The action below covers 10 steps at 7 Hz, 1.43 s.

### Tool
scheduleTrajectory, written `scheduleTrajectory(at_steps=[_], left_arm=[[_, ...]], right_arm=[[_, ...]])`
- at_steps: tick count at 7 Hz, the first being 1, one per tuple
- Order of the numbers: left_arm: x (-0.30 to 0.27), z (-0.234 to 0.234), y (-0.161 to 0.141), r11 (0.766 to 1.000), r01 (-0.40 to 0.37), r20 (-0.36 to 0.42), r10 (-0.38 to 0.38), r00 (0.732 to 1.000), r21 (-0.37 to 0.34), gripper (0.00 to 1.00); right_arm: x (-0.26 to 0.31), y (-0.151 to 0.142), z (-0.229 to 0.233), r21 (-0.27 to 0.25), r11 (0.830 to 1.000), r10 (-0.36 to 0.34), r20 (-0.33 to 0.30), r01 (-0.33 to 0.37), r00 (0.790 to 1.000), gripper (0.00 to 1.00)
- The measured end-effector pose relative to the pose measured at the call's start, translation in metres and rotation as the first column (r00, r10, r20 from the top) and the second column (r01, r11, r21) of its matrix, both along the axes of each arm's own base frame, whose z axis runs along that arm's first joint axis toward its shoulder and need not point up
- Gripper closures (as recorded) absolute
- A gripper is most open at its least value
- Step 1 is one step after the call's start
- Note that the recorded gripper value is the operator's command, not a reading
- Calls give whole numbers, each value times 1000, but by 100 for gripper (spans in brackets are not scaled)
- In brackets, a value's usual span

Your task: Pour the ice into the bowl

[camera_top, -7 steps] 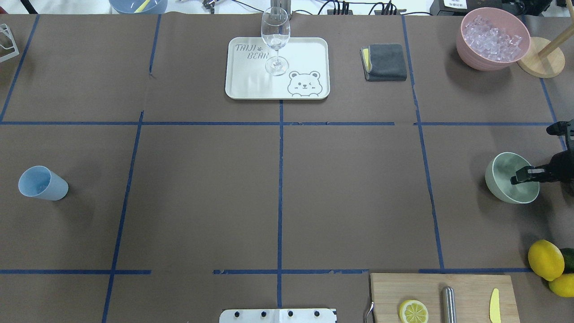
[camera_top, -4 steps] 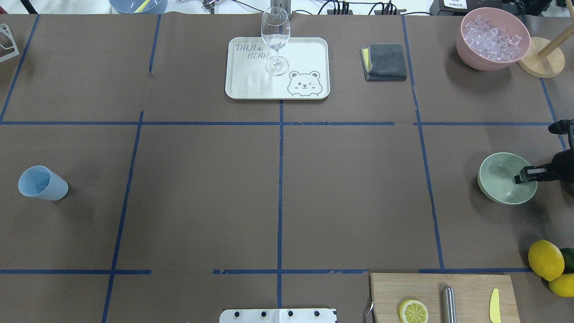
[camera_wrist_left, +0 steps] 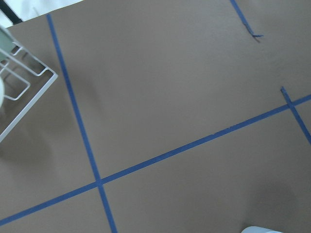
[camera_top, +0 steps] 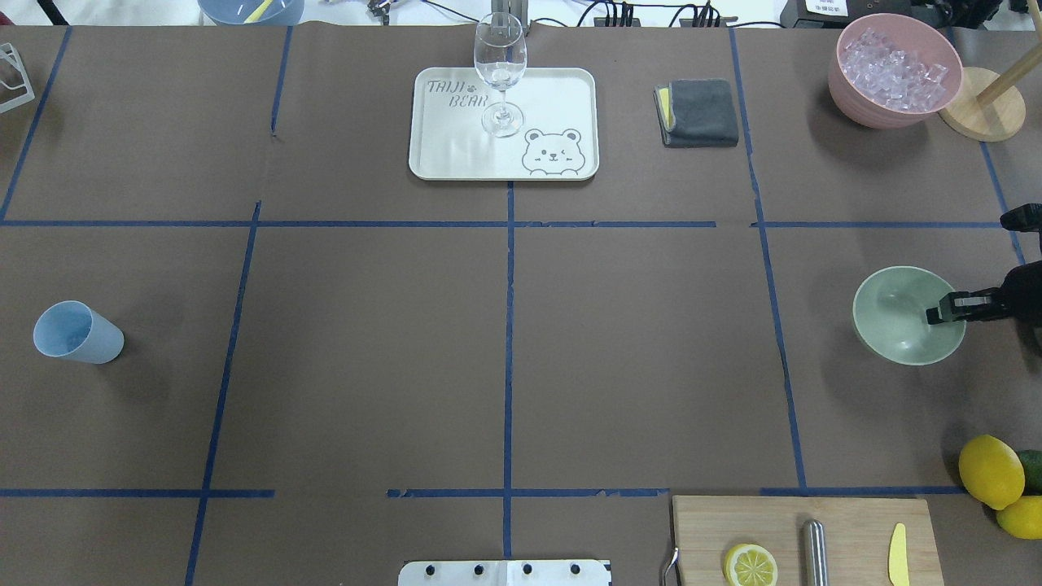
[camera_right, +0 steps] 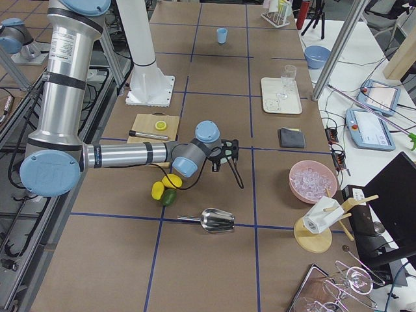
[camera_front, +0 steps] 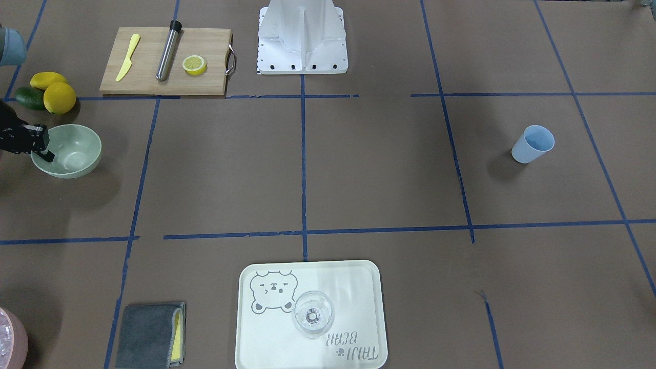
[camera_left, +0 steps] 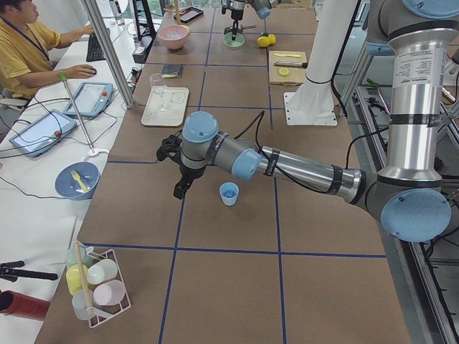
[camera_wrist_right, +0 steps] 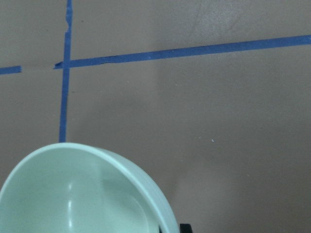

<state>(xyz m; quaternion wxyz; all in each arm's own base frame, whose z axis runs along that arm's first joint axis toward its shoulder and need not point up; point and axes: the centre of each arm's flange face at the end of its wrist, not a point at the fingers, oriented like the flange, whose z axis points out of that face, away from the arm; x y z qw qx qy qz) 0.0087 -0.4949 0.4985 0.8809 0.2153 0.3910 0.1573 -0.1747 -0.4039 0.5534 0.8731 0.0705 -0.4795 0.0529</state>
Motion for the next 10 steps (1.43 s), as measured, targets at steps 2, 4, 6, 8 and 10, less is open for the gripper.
scheduleTrajectory(at_steps=[2, 4, 6, 8, 10], left_arm=[[20, -16, 1, 993, -38, -18, 40, 999, 112, 0], [25, -31, 3, 979, -44, -32, 51, 998, 199, 0], [28, -38, 5, 966, -43, -44, 57, 997, 256, 0], [35, -42, 6, 962, -44, -56, 62, 997, 271, 0], [38, -46, 7, 958, -42, -65, 63, 996, 283, 0]], right_arm=[[-9, 2, -23, 8, 1000, 4, 27, -4, 1000, 100], [-33, 4, -45, -3, 1000, 5, 33, -5, 999, 100], [-75, 13, -81, -34, 999, 21, 55, -19, 998, 100], [-136, 19, -137, -65, 998, 31, 64, -27, 997, 100], [-214, 26, -224, -113, 993, 43, 53, -37, 998, 100]])
